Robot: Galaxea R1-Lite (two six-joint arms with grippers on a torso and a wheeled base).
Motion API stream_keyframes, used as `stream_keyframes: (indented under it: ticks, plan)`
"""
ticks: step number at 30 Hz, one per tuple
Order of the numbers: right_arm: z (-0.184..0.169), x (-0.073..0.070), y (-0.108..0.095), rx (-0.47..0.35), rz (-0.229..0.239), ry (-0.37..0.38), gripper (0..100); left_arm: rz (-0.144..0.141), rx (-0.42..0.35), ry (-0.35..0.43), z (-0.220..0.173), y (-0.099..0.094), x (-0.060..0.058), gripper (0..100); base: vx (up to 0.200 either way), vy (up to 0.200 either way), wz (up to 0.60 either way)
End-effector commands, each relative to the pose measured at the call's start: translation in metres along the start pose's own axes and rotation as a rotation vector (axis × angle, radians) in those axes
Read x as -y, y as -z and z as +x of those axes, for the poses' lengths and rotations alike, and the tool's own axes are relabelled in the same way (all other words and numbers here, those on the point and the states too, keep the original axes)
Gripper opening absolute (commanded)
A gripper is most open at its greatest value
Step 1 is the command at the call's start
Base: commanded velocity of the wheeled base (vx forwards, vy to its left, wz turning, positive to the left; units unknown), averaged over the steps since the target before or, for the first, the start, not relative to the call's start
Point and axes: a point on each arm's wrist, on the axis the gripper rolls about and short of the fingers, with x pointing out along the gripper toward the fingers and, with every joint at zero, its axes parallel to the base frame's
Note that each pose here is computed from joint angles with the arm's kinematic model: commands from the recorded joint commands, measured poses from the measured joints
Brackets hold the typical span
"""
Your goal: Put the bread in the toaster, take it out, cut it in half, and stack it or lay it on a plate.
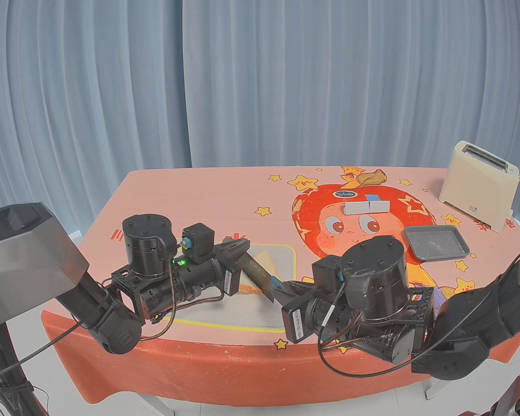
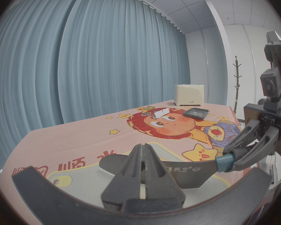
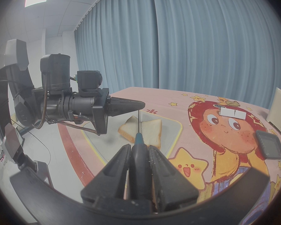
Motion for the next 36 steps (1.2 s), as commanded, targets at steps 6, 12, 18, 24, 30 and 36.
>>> stream_keyframes:
  ticks: [6,12,18,24,30,36]
  plan:
    - [-0.0013,0.0001,-0.0010,0.002,-0.003,0.001,0,0.001,-0.006,-0.001,0.0009,0.0015,-0.0003,0,0.000,0.000,0.00]
    - [-0.0019,-0.0002,-0.0009,0.002,-0.007,-0.001,0,0.001,-0.004,-0.002,0.0002,0.0009,-0.0002,0,0.000,0.000,0.00]
    - [-0.0026,-0.0002,-0.0015,0.003,-0.006,-0.001,0,0.000,-0.006,-0.003,-0.0001,0.0013,-0.0007,0,0.000,0.000,0.00]
    - [-0.0022,-0.0003,-0.0015,0.003,-0.006,-0.001,0,0.000,-0.007,-0.003,-0.0003,0.0016,-0.0006,0,0.000,0.000,0.00]
    - [-0.0014,-0.0004,-0.0009,0.002,-0.007,0.001,0,0.000,-0.007,-0.004,-0.0004,0.0017,-0.0012,0,0.000,0.000,0.00]
    - [-0.0012,-0.0008,-0.0014,0.012,-0.002,0.010,100,0.000,-0.009,-0.004,-0.0006,0.0020,-0.0011,0,0.000,0.000,0.00]
